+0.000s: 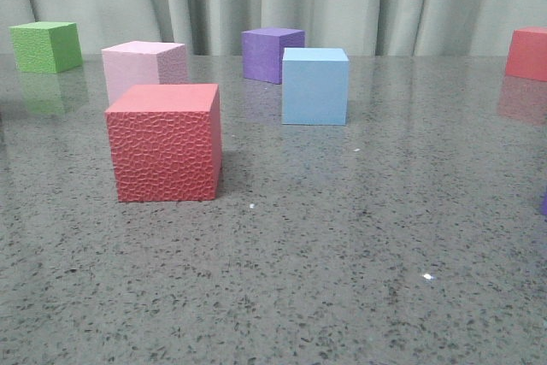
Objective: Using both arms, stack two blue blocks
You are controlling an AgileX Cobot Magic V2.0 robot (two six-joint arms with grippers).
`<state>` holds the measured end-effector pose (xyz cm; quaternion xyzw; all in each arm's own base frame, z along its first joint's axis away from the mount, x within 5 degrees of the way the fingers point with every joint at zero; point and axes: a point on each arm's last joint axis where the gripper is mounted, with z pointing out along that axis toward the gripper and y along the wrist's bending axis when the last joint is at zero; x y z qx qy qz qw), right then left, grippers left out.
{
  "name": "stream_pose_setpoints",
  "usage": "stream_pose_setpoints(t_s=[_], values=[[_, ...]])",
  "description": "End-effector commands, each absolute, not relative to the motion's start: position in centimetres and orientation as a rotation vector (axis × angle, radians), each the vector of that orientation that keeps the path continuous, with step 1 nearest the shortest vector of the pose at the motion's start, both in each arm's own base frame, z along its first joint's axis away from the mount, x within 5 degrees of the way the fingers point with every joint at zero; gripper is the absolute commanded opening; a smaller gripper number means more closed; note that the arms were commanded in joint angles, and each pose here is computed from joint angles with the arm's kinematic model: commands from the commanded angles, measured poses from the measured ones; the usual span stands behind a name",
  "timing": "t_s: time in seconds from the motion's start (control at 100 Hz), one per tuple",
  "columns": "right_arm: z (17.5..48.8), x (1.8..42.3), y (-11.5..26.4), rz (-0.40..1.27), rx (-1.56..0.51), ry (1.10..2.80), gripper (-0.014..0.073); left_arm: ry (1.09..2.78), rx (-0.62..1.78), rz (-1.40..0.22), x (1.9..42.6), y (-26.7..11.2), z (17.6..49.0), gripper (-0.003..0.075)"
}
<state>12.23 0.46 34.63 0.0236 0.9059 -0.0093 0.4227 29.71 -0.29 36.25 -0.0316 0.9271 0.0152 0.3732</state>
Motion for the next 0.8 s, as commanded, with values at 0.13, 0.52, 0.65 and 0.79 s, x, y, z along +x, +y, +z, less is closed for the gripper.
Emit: stream_pose_setpoints(t_s=[0.13,0.52,0.65,0.79], values=[[36.0,12.4,0.3,-0.039,0.043,2.174,0.0654,2.309,-0.061,0.063,31.8,-0.2,37.3,0.0648],[35.9,12.5,0.3,-0.040,0.042,2.174,0.0654,2.380,-0.054,0.091,33.8,-0.1,34.8,0.0648],[35.9,12.5,0.3,-0.040,0.042,2.174,0.0654,2.399,-0.053,0.092,34.2,-0.1,34.2,0.0648],[35.9,12.5,0.3,-0.040,0.042,2.174,0.0654,2.406,-0.051,0.095,34.4,-0.1,33.9,0.0648]])
